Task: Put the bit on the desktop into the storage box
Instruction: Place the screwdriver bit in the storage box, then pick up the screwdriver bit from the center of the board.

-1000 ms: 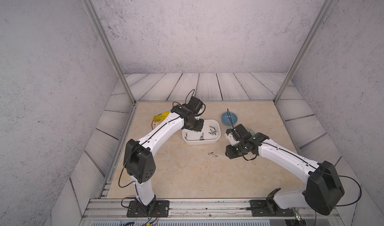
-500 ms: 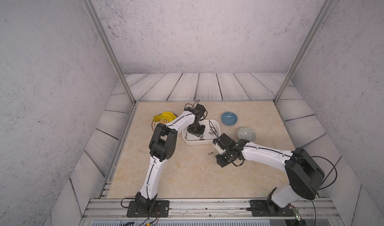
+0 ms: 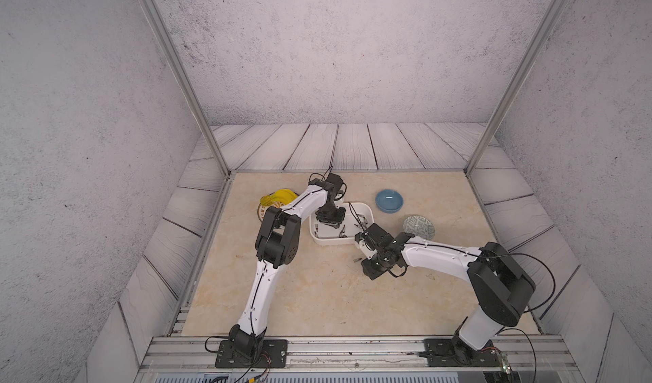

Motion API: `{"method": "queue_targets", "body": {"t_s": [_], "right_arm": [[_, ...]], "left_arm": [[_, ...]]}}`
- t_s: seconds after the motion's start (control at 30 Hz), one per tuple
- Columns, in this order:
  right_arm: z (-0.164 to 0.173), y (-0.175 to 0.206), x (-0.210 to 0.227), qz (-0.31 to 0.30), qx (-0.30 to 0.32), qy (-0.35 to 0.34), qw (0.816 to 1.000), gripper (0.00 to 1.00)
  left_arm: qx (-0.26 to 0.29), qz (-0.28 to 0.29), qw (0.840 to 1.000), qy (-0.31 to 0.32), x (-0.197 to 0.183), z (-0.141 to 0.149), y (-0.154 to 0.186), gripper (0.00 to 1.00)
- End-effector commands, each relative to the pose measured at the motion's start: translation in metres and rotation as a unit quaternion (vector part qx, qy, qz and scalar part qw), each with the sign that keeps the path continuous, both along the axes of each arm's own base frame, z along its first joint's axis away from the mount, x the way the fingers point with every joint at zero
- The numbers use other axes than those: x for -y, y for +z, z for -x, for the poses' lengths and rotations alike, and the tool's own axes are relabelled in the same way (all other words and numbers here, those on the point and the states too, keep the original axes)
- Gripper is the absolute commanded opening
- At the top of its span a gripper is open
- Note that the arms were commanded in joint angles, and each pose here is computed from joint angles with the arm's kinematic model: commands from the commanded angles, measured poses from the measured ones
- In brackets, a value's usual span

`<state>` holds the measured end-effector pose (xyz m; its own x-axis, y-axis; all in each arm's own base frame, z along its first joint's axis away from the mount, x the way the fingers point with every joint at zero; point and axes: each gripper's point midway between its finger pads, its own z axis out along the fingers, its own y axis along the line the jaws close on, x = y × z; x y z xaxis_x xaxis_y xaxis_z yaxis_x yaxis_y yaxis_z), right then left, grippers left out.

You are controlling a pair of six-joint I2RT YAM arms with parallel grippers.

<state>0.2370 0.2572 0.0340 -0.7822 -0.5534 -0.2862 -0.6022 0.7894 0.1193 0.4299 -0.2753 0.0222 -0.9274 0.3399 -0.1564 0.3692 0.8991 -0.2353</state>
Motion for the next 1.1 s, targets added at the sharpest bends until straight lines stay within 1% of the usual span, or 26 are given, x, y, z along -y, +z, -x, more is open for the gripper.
{"method": "queue_targets", "body": {"t_s": [0.0, 0.07, 0.13, 0.23, 0.3, 0.33, 0.4, 0.43, 0.63, 0.73, 0.83, 0.93, 1.0, 1.07], "right_arm": [[-0.009, 0.0, -0.002, 0.011, 0.018, 0.012, 1.0, 0.4], [-0.012, -0.002, -0.002, 0.018, 0.022, 0.016, 0.999, 0.4], [-0.016, -0.005, -0.004, 0.024, 0.026, 0.021, 0.999, 0.4], [-0.023, -0.006, -0.005, 0.032, 0.034, 0.025, 0.999, 0.4], [-0.027, -0.005, -0.006, 0.036, 0.044, 0.029, 0.998, 0.4], [-0.029, -0.004, -0.006, 0.039, 0.048, 0.03, 0.998, 0.4], [-0.032, -0.001, -0.006, 0.043, 0.054, 0.035, 0.997, 0.4], [-0.033, -0.001, -0.006, 0.046, 0.056, 0.036, 0.997, 0.4], [-0.038, 0.002, -0.011, 0.048, 0.059, 0.046, 0.996, 0.4], [-0.037, -0.001, -0.012, 0.051, 0.053, 0.053, 0.996, 0.4], [-0.036, -0.006, -0.011, 0.053, 0.049, 0.058, 0.996, 0.39], [-0.034, -0.01, -0.01, 0.057, 0.044, 0.063, 0.995, 0.39], [-0.033, -0.011, -0.011, 0.056, 0.042, 0.065, 0.995, 0.38], [-0.032, -0.014, -0.012, 0.056, 0.037, 0.067, 0.995, 0.38]], "left_arm": [[-0.02, 0.01, 1.0, -0.005, 0.008, 0.011, -0.007, 0.0], [-0.015, 0.012, 1.0, -0.002, 0.008, 0.009, -0.004, 0.01], [-0.008, 0.016, 1.0, -0.001, 0.009, 0.007, 0.0, 0.07], [-0.005, 0.018, 1.0, 0.0, 0.01, 0.005, 0.002, 0.12], [-0.006, 0.018, 1.0, 0.001, 0.01, 0.006, 0.003, 0.21], [-0.005, 0.018, 1.0, 0.001, 0.01, 0.006, 0.004, 0.24], [-0.002, 0.024, 1.0, 0.001, 0.011, 0.006, 0.007, 0.38], [-0.001, 0.027, 1.0, 0.0, 0.011, 0.006, 0.008, 0.42], [0.024, 0.04, 0.999, 0.002, 0.012, 0.001, 0.033, 0.51], [0.049, 0.049, 0.998, 0.012, 0.009, -0.003, 0.058, 0.55], [0.073, 0.061, 0.995, 0.037, -0.001, -0.007, 0.082, 0.61], [0.091, 0.066, 0.992, 0.057, -0.016, -0.007, 0.102, 0.63], [0.103, 0.068, 0.99, 0.065, -0.025, -0.004, 0.114, 0.66], [0.112, 0.07, 0.989, 0.066, -0.031, 0.002, 0.125, 0.67]]}}
